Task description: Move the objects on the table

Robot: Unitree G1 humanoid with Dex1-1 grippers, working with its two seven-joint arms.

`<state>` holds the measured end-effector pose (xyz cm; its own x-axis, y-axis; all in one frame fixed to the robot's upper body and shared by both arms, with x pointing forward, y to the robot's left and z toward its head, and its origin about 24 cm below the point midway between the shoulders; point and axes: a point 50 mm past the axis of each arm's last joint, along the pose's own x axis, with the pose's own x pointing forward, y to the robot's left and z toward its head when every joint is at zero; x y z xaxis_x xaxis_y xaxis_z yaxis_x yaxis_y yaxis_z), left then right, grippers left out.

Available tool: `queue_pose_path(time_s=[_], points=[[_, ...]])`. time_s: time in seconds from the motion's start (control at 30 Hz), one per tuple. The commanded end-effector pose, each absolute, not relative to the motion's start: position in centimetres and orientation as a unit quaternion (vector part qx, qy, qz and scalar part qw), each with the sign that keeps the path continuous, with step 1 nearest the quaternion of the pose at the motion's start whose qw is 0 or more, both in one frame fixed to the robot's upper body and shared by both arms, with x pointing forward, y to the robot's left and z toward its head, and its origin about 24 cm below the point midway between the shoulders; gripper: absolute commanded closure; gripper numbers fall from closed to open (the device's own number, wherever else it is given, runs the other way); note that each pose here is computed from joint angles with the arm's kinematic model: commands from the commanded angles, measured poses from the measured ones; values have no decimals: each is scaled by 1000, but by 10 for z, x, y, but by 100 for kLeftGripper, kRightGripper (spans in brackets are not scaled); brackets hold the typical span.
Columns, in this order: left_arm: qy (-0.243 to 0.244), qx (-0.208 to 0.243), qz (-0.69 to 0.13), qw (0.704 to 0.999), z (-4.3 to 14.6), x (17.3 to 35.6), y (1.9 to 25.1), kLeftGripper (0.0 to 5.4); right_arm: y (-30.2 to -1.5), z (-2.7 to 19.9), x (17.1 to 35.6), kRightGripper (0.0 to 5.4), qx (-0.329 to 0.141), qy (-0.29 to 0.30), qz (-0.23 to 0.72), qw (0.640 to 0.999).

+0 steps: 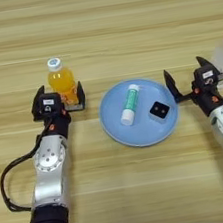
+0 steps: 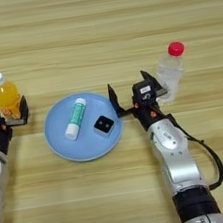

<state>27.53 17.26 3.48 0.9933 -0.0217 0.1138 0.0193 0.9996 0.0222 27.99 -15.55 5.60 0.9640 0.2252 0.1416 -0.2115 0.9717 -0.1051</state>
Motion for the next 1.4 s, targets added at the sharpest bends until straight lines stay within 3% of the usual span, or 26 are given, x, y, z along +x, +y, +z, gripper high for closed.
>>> queue_pose_path(time_s=[0.03,0.47,0.7,0.87,1.4], points=[[-57,14,-11,998,36,276,176,0,-153,56,281,1,-43,-73,110,990],[-60,19,-13,998,37,275,175,0,-152,59,280,1,-50,-78,117,989],[-60,23,-12,998,36,275,169,0,-148,65,274,1,-110,-70,184,974],[-58,26,-11,998,35,275,167,0,-156,78,271,1,-116,-72,186,973],[-57,25,-11,998,35,275,163,0,-140,74,251,1,-84,65,330,938]])
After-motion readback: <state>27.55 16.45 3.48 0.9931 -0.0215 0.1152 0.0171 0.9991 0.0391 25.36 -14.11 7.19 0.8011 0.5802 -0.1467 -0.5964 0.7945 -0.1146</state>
